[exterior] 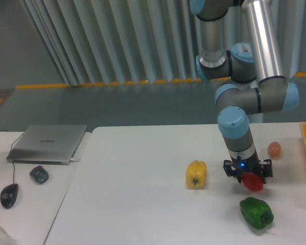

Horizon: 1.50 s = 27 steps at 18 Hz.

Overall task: Place the red peppers in a basket
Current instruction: 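Lift the red pepper up from the table, then carry the red pepper to the yellow basket and release it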

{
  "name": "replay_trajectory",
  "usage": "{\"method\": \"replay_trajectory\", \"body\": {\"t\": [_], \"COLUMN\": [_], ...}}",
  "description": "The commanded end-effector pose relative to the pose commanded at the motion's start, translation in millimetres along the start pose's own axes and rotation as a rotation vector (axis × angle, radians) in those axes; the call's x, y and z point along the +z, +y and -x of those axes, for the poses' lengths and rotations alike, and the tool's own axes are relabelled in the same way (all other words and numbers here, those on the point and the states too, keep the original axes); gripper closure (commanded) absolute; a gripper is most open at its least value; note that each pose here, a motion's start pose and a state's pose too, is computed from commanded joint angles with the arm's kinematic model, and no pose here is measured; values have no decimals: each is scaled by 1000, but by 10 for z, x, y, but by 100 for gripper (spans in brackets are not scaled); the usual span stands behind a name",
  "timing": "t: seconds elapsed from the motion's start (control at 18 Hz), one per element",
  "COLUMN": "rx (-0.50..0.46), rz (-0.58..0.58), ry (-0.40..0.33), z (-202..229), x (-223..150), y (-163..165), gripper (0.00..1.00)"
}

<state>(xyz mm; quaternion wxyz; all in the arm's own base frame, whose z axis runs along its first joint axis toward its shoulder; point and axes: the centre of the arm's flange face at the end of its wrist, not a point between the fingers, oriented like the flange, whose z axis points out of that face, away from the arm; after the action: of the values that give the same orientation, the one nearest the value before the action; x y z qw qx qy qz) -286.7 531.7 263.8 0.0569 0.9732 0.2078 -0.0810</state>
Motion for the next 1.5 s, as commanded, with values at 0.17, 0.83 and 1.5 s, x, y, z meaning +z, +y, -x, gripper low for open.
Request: {"method": "replay_trajectory", "body": {"t": [0.17, 0.83, 1.5], "rx": [-1, 383, 1082], "rz": [-11, -65, -43], "ry": [-3, -33, -26], "z": [22, 499, 1010], "x": [-106, -1091, -1139], "y": [-39, 60, 216], "gripper": [37, 37, 37]}}
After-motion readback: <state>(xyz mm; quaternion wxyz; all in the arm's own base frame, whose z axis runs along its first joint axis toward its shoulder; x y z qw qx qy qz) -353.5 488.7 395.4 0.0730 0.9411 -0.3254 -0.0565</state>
